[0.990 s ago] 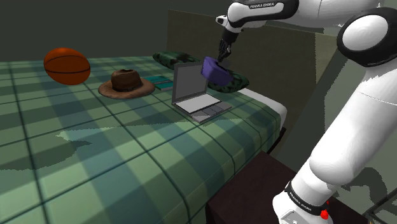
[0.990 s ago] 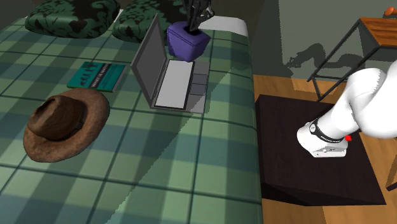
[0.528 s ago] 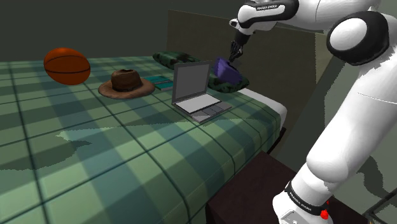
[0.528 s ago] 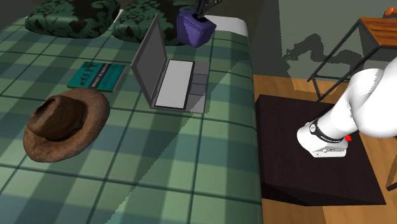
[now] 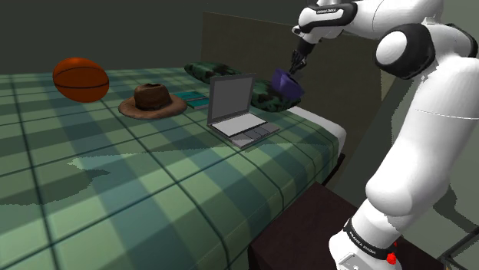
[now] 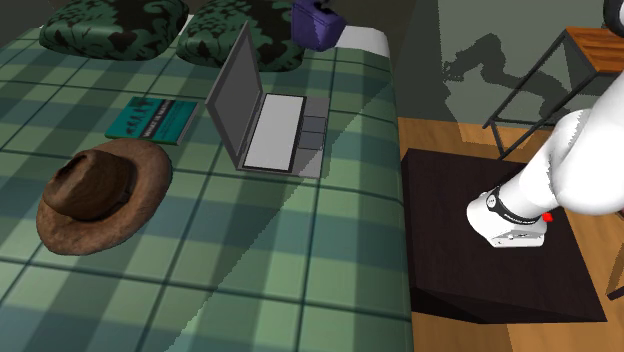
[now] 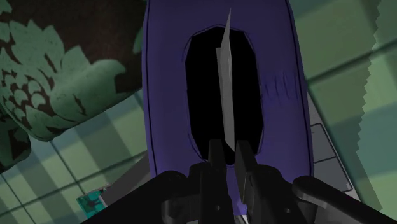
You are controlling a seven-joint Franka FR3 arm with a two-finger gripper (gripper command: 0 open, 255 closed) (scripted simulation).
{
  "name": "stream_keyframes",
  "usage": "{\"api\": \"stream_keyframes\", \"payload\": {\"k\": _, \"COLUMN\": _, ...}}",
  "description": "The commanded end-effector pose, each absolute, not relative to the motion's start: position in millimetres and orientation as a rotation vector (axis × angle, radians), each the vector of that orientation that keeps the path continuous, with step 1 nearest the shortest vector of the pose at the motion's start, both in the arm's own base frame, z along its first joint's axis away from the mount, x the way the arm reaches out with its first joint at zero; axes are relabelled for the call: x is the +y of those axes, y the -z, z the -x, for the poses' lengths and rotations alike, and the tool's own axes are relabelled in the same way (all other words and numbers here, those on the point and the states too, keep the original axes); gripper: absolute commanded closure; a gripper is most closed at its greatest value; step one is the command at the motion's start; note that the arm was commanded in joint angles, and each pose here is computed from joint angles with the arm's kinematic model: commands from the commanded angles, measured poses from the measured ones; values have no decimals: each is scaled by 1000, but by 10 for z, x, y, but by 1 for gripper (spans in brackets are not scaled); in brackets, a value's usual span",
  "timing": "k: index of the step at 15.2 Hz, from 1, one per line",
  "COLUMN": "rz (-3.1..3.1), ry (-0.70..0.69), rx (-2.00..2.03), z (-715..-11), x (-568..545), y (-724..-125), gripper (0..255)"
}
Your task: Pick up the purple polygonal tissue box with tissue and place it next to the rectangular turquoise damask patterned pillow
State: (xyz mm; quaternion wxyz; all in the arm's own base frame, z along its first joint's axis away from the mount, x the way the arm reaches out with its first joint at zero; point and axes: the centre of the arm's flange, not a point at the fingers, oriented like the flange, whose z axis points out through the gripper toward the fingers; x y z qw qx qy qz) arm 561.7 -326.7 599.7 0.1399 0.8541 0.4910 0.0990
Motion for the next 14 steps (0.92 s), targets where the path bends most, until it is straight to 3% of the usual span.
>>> {"api": "stream_keyframes", "payload": {"k": 1, "rz": -2463, "ry": -289, "rx": 1419, "z": -5578, "x": -3526, "y": -6029, "gripper": 255}}
{"api": "stream_keyframes", "payload": {"k": 14, "rz": -2463, "ry": -289, "rx": 1419, "z": -5377, "x": -5073, "y": -5984, "gripper": 255}}
